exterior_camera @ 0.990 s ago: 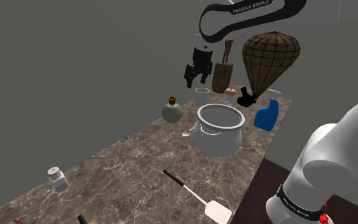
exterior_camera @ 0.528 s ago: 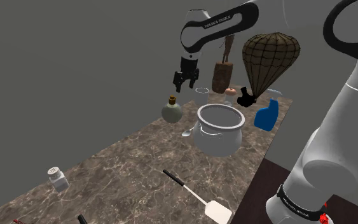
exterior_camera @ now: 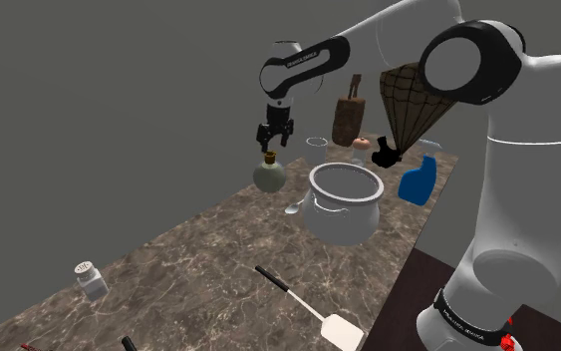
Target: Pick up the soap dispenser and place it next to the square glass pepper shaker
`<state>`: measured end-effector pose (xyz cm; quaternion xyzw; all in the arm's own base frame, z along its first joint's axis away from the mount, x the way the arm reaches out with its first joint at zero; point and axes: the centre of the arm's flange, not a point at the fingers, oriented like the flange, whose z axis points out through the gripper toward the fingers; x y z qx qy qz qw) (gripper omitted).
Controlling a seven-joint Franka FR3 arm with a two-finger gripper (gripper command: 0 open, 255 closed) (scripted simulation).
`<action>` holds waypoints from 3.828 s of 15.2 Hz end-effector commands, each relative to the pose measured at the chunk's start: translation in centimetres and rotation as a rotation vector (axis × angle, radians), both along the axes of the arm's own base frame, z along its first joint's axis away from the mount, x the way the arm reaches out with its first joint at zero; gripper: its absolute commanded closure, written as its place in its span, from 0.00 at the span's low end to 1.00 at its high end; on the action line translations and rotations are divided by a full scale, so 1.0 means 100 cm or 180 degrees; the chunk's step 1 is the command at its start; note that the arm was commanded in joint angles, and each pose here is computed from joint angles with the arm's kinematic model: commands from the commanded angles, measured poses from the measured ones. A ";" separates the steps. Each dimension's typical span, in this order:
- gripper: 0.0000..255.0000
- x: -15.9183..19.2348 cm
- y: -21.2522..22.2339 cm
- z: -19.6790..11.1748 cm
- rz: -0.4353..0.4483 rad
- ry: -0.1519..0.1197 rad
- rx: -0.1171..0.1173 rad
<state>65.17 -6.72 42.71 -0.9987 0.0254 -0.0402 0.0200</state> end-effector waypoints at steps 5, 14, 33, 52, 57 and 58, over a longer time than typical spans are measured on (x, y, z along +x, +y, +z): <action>0.00 0.011 0.000 -0.030 0.0007 0.0006 0.0006; 0.00 0.012 0.001 -0.044 0.0007 0.0006 0.0006; 1.00 0.012 0.001 -0.002 0.0007 0.0006 0.0006; 1.00 0.012 0.001 0.099 0.0007 0.0006 0.0006; 1.00 0.012 0.001 0.125 0.0007 0.0006 0.0006; 1.00 0.012 0.001 0.130 0.0007 0.0006 0.0006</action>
